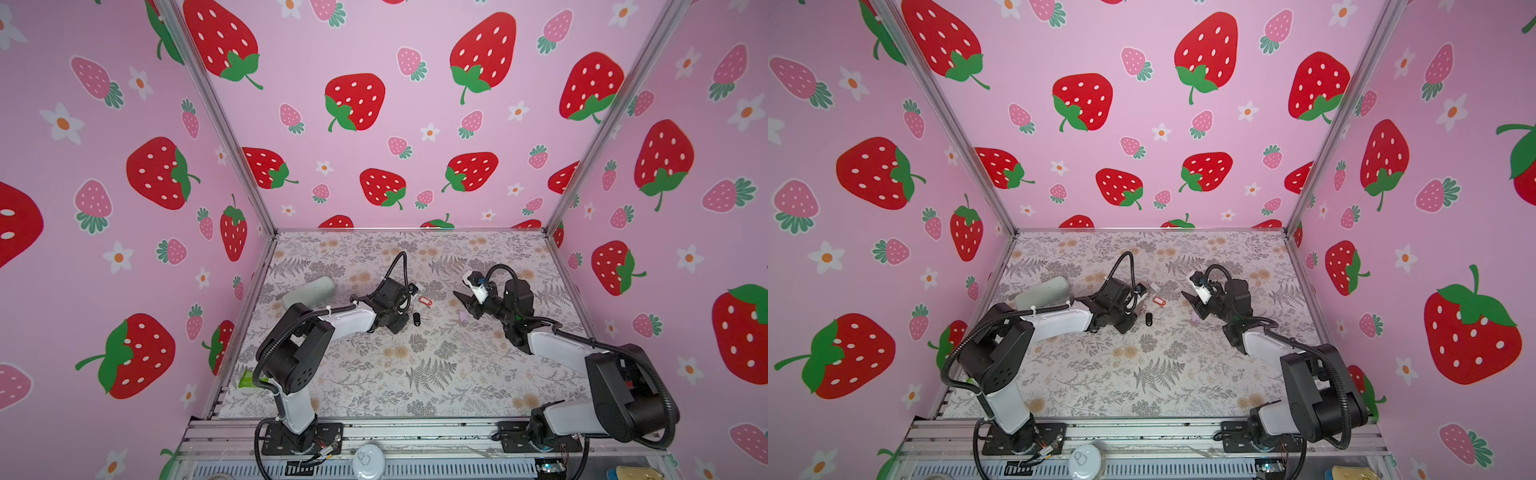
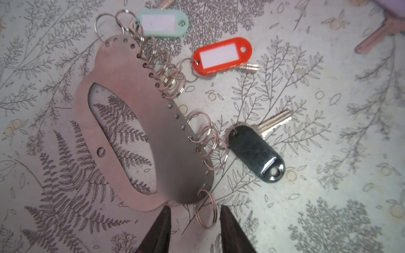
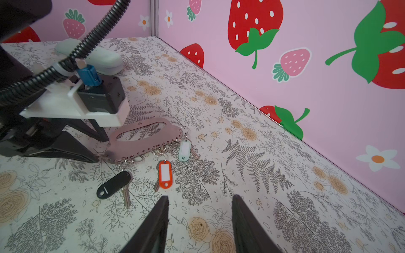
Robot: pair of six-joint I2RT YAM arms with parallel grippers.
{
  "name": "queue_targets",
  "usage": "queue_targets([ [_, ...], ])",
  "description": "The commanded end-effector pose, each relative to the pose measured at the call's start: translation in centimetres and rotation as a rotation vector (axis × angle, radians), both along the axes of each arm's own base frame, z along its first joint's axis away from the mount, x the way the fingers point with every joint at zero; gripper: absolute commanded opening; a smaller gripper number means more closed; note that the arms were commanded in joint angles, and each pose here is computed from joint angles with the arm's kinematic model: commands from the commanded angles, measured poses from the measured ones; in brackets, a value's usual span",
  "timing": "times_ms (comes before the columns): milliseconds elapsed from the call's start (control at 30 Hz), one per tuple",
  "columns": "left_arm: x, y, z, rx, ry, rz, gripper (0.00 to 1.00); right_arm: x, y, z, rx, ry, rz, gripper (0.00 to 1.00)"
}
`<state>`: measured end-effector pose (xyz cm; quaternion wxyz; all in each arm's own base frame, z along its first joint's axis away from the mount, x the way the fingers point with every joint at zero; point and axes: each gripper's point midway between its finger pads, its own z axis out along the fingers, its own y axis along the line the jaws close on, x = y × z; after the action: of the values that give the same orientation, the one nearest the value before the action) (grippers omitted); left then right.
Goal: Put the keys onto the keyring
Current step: 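Lower the left gripper and pinch the edge of the grey keyring plate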
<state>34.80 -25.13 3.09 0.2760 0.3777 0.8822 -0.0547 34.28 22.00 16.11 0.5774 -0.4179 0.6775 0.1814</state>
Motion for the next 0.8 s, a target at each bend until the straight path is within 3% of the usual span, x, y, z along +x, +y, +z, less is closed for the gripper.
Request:
queue_targets([
  [0, 0.6, -0.2, 0.0, 0.01, -0.008, 0.004, 0.38, 0.3, 0.4, 0.8, -0.006, -0.03, 0.015, 0.49],
  [467, 0.7, -0.1, -0.6, 0.032, 0.003, -0.001, 0.2, 0.3, 0.5, 0.8, 0.0, -0.026, 0.014, 0.47],
  [767, 0.6, -0.6, 1.1, -0.021, -0.035, -0.024, 0.12, 0.3, 0.6, 0.8, 0.004, -0.027, 0.017, 0.46],
])
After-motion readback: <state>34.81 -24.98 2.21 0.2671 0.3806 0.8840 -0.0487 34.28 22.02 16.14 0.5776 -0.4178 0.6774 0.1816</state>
